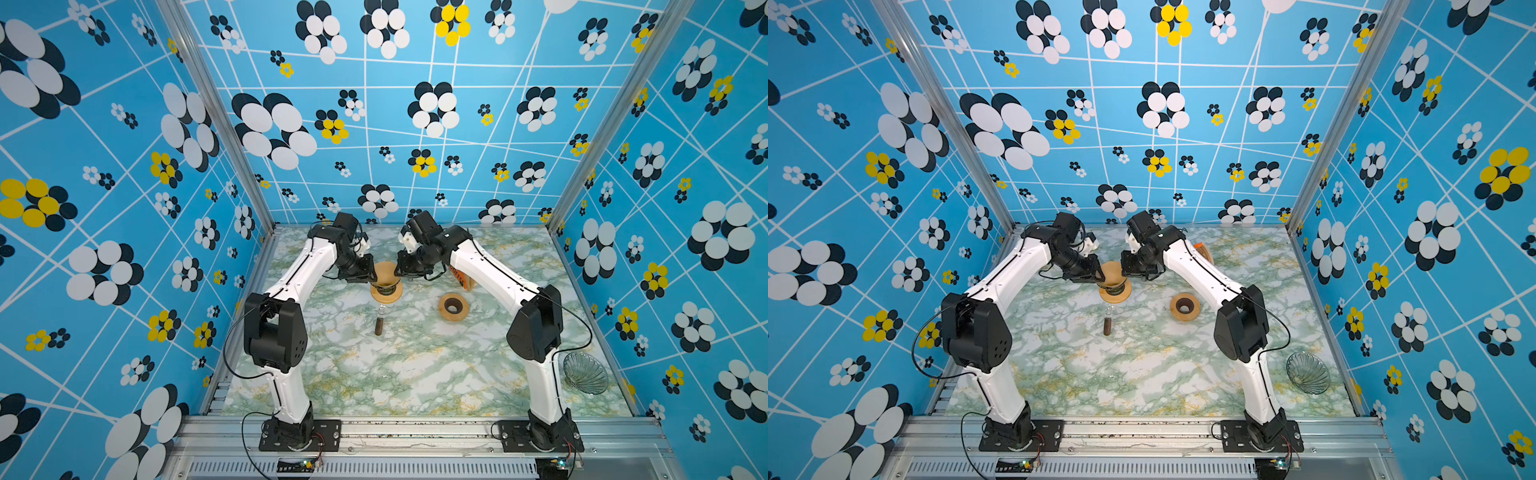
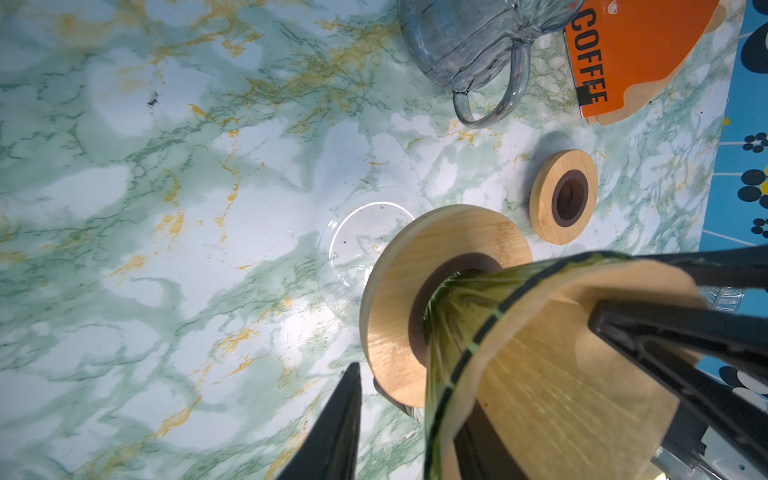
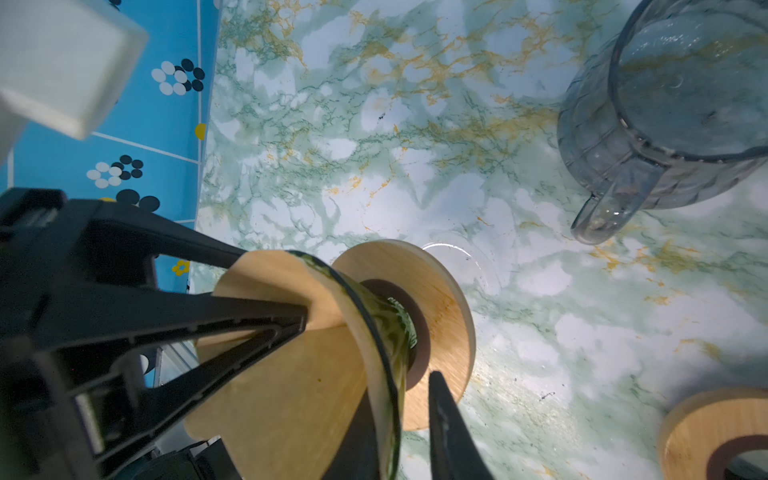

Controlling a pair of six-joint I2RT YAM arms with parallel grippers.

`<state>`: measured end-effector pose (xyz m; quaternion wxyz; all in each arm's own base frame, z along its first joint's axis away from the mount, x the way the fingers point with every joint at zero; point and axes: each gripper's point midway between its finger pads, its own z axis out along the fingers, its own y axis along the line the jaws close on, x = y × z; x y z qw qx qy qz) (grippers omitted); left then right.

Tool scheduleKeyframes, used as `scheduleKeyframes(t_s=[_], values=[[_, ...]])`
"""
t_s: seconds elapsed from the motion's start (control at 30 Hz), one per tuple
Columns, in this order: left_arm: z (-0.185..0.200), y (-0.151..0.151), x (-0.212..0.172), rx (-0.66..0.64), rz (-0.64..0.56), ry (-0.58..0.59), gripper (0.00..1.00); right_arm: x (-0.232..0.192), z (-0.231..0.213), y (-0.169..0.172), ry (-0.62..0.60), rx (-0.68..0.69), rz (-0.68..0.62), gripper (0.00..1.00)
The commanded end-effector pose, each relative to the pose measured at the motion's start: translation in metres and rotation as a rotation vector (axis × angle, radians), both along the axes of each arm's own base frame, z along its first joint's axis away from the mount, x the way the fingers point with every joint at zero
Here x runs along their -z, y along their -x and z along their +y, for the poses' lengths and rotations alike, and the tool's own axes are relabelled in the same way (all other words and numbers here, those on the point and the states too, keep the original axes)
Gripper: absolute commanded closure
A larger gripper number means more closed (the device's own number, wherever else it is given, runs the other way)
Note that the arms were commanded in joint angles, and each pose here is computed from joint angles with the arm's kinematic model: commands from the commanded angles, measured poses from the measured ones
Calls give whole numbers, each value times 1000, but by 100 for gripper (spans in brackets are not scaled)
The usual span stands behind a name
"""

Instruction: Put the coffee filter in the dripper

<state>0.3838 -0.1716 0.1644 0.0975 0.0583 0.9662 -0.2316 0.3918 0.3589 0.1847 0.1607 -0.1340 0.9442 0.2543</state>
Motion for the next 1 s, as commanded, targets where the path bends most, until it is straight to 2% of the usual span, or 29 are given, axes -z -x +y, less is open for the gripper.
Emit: scheduleKeyframes(t_s=[0.0,0.73,0.97], values=[[2,3,7,0,35,-4,63,10,-6,5,45,-4,17,75],[-2,3,9,16,42,-24,62,19,-8,7,79,-13,22,74],[-3,1,6,17,37,-23,62,12,-7,5,71,-9,7,70]])
